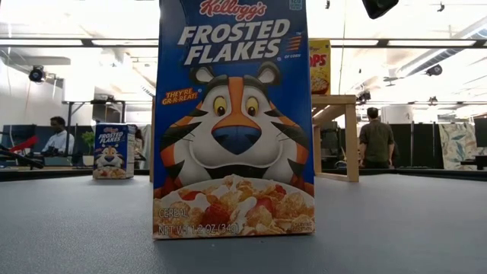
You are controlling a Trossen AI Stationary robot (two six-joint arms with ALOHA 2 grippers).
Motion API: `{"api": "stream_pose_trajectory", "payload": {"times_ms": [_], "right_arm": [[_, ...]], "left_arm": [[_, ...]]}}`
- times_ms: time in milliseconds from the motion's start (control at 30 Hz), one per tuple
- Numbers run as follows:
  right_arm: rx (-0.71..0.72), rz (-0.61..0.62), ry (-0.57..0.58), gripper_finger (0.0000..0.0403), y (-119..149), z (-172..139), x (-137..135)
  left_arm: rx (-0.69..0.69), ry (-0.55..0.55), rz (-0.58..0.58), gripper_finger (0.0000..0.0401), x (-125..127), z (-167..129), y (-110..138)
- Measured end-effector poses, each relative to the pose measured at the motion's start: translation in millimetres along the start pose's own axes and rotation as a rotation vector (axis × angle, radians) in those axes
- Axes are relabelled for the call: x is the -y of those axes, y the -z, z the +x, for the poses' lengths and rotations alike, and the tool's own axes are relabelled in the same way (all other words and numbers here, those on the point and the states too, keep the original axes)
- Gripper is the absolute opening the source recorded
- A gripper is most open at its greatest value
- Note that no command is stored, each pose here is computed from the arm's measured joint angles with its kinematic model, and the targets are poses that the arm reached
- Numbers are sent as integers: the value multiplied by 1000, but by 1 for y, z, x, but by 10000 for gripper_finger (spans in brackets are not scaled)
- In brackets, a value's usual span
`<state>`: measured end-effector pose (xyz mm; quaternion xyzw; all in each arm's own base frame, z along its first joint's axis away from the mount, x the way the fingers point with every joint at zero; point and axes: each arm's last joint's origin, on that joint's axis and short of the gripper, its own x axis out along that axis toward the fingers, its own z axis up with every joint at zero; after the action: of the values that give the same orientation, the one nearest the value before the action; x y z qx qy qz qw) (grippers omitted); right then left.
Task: Stack cereal on shelf
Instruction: Put the red cereal box on the shelf aligned with the other red cereal boxes
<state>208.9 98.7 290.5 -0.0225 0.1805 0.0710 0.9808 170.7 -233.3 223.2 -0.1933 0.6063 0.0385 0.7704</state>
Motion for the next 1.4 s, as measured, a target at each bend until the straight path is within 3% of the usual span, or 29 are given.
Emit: {"api": "stream_pose_trajectory", "payload": {"times_ms": [567, 967, 1400], "right_arm": [[-7, -3, 1, 228, 2, 1, 0], [-7, -3, 1, 228, 2, 1, 0], [-3, -7, 29, 228, 2, 1, 1]], "left_arm": [[-1, -2, 55, 145, -1, -1, 0], [85, 0, 178, 146, -9, -15, -15], [383, -81, 448, 146, -54, -63, -78]]}}
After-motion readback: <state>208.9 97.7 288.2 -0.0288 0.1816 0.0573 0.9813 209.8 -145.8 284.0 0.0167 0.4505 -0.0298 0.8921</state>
